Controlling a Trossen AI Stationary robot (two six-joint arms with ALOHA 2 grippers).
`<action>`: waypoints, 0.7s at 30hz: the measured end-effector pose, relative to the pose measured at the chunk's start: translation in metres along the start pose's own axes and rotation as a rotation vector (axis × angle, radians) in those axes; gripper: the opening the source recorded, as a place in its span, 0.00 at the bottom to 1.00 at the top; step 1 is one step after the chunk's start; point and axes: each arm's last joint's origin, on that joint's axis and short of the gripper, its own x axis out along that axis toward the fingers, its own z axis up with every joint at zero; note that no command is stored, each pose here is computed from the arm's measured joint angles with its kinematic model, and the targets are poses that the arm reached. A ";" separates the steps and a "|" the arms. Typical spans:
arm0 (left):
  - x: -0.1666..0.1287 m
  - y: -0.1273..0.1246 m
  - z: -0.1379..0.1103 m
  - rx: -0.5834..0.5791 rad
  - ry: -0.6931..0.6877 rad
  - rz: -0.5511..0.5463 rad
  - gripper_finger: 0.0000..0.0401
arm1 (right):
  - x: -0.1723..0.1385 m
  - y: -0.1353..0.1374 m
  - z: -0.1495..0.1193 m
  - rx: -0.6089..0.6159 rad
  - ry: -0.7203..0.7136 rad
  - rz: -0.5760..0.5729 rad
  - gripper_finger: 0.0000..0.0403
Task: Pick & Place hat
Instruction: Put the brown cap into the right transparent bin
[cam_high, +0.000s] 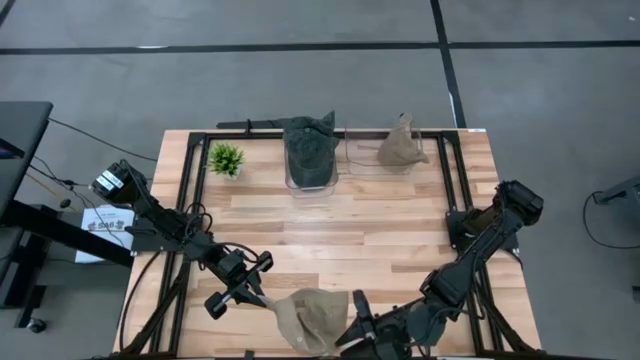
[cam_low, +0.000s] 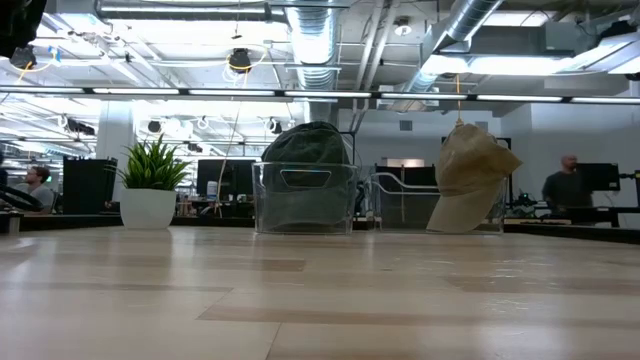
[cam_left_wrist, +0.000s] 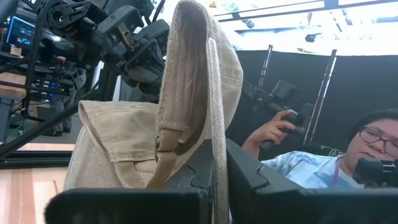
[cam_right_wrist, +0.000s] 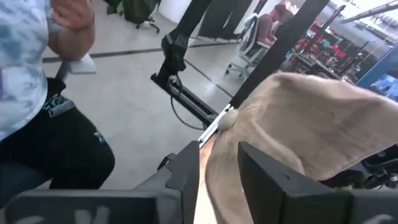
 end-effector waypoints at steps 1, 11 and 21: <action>0.000 0.000 0.000 0.000 0.000 0.000 0.05 | 0.001 -0.002 0.000 0.003 -0.003 -0.005 0.26; 0.000 0.000 0.000 0.000 0.004 0.002 0.05 | 0.011 -0.026 -0.012 0.156 -0.054 0.119 0.27; 0.000 0.001 -0.001 0.000 0.010 0.005 0.05 | 0.015 -0.040 -0.019 0.279 -0.081 0.190 0.27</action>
